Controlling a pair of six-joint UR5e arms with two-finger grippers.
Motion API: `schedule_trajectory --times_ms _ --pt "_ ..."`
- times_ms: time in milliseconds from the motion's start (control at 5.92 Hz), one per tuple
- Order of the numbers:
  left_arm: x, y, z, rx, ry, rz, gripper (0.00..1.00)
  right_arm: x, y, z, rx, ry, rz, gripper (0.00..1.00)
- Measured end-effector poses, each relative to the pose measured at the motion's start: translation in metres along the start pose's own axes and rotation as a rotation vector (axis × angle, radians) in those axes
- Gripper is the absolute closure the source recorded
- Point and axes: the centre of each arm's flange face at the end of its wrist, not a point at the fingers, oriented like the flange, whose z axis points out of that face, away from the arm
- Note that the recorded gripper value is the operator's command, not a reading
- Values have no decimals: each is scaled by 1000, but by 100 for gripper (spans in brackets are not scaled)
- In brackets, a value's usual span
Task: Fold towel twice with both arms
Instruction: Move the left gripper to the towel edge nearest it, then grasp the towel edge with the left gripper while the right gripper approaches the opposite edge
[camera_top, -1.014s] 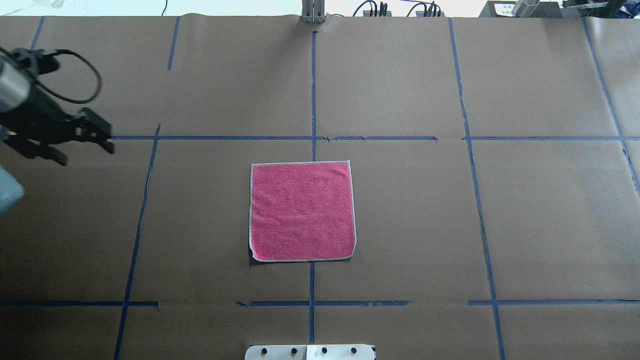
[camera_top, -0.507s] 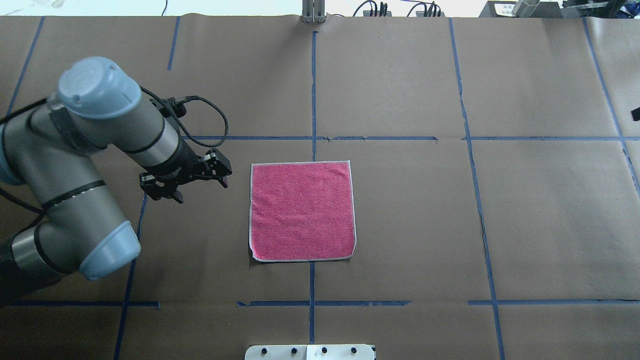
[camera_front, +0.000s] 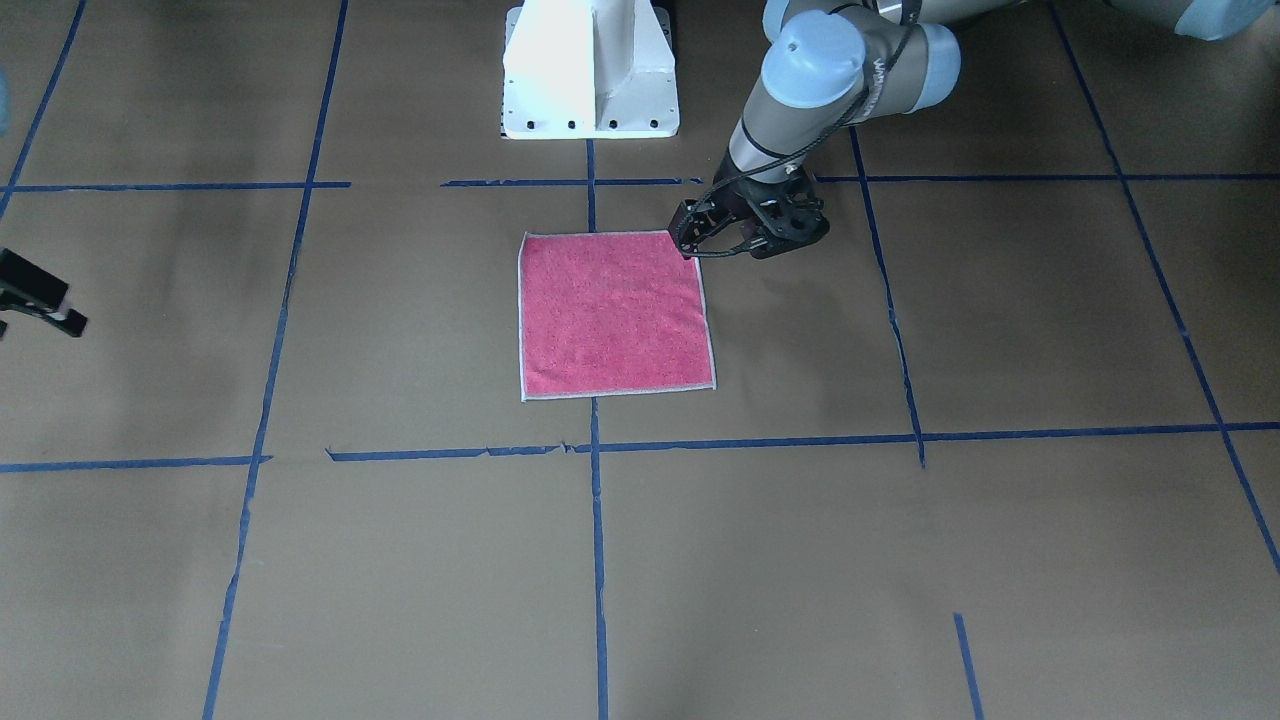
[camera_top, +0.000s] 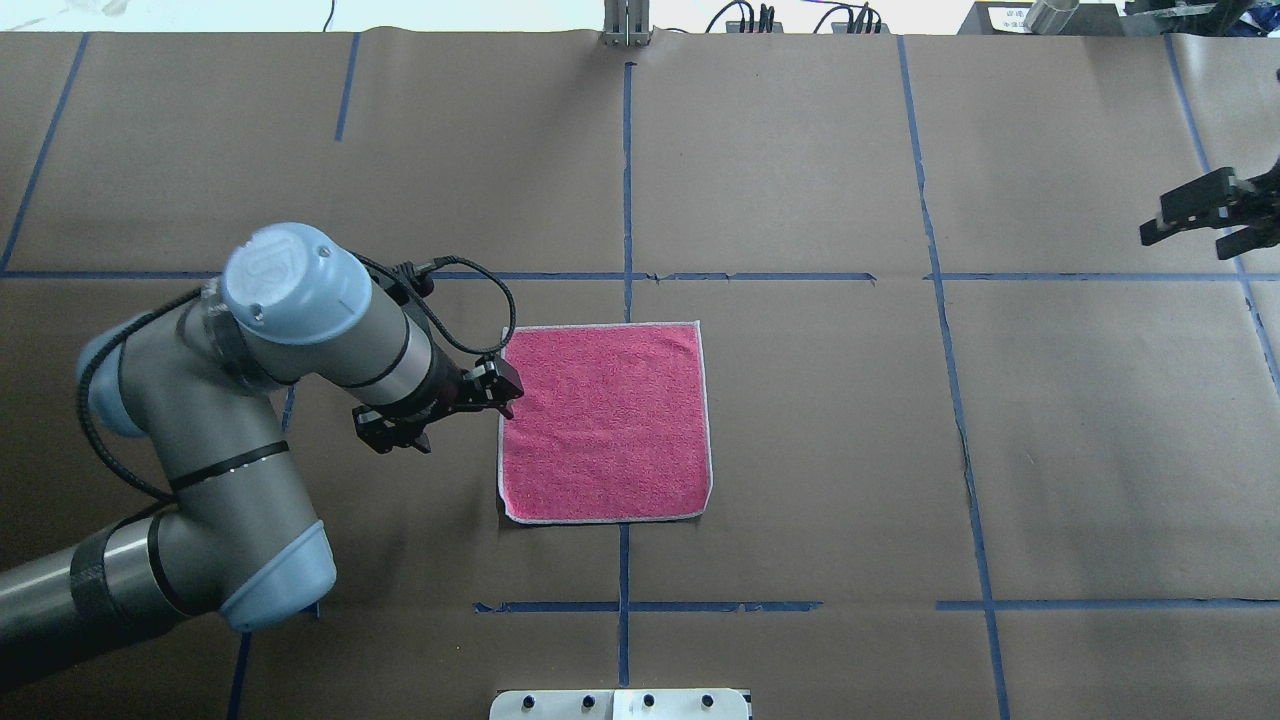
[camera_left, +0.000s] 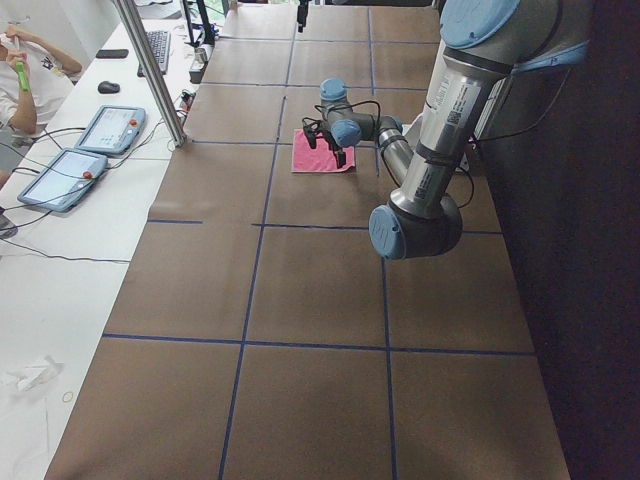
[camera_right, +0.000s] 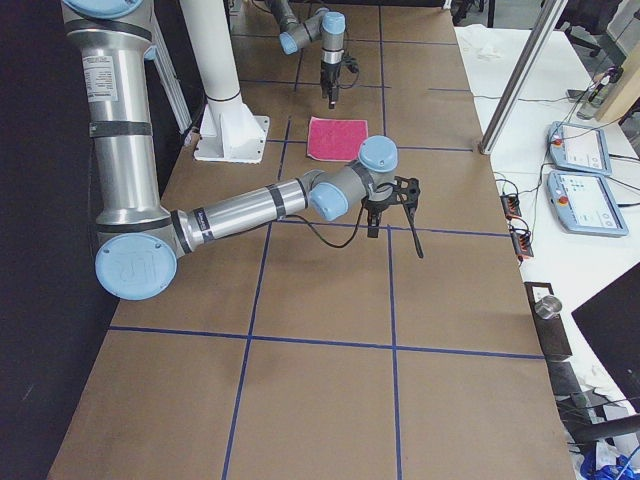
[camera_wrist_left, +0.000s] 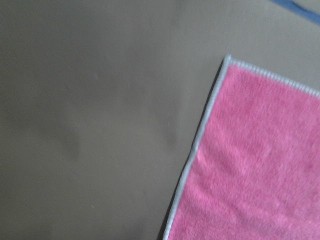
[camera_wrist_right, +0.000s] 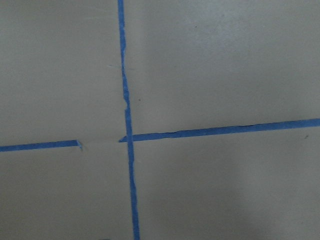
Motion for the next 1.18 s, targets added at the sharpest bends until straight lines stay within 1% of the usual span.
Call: schedule_trajectory --times_ms 338,507,845,1183 --pt "1 15 26 -16 -32 -1 37 -58 18 21 2 -8 42 0" --pt "4 18 33 -20 -41 0 43 -72 23 26 -1 -14 53 0" --pt "6 19 41 -24 -46 2 50 -79 26 26 1 -20 54 0" --pt "6 21 49 -31 -39 9 51 -83 27 22 3 -27 49 0"
